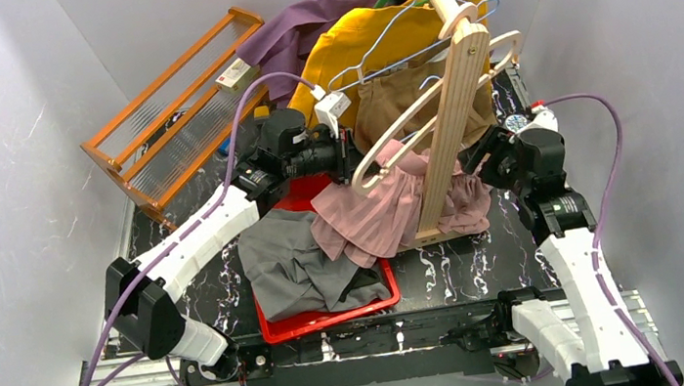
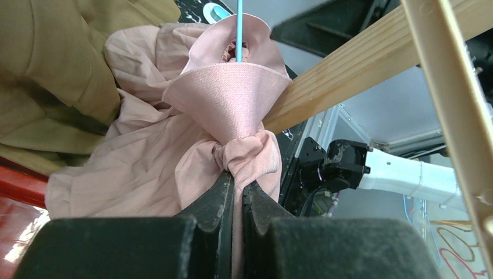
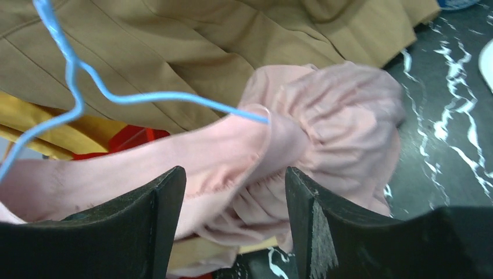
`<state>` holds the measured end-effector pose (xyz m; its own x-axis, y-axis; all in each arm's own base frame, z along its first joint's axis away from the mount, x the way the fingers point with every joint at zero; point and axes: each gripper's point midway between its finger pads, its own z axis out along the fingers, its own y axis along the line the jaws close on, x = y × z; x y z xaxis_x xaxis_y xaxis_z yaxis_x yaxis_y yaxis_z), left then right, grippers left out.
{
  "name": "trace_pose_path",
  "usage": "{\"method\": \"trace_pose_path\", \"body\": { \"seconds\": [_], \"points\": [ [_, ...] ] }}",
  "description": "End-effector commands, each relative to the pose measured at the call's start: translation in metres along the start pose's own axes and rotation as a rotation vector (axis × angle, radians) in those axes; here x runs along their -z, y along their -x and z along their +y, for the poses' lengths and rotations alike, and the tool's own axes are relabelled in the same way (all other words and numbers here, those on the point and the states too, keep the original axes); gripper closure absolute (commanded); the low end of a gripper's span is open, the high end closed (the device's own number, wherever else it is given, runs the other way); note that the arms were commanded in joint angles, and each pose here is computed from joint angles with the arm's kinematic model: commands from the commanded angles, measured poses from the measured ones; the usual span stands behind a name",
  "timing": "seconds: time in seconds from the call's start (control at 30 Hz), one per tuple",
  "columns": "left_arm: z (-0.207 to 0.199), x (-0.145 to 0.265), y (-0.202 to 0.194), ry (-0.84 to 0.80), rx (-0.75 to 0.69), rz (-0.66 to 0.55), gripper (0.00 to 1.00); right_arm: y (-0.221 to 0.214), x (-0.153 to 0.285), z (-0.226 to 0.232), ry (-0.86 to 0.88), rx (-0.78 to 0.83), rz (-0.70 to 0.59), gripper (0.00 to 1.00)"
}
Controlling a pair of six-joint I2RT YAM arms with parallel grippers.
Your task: Remove the skirt from the hanger
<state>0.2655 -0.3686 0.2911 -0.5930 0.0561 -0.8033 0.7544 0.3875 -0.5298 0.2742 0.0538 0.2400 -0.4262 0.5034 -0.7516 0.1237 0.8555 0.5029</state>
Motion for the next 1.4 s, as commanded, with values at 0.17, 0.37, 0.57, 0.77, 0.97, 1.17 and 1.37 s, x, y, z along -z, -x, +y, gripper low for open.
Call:
{"method": "trace_pose_path", "body": {
  "seconds": [0.17, 0.37, 0.57, 0.77, 0.97, 1.17, 1.37],
  "points": [
    [-0.027, 0.003, -0.014, -0.191, 0.047, 0.056, 1.0, 0.062, -0.011, 0.045, 0.196, -0.009, -0.164, 0.16],
    [-0.032, 0.003, -0.034, -0.267, 0.062, 0.14, 1.0, 0.062, -0.01, 0.07, 0.351, 0.042, -0.138, 0.2],
    [-0.034, 0.002, -0.043, -0.29, 0.076, 0.172, 1.0, 0.057, -0.001, 0.075, 0.414, 0.05, -0.178, 0.26],
    [-0.038, 0.002, -0.044, -0.305, 0.07, 0.177, 1.0, 0.066, -0.007, 0.072, 0.397, 0.043, -0.227, 0.24],
    [-0.042, -0.001, -0.042, -0.319, 0.071, 0.182, 1.0, 0.071, -0.015, 0.083, 0.484, 0.01, -0.277, 0.28],
    [-0.051, -0.002, -0.04, -0.346, 0.065, 0.185, 1.0, 0.069, -0.022, 0.093, 0.556, 0.002, -0.265, 0.32],
    [-0.056, -0.002, -0.044, -0.355, 0.065, 0.194, 1.0, 0.064, -0.032, 0.094, 0.559, 0.002, -0.232, 0.33]
  ]
}}
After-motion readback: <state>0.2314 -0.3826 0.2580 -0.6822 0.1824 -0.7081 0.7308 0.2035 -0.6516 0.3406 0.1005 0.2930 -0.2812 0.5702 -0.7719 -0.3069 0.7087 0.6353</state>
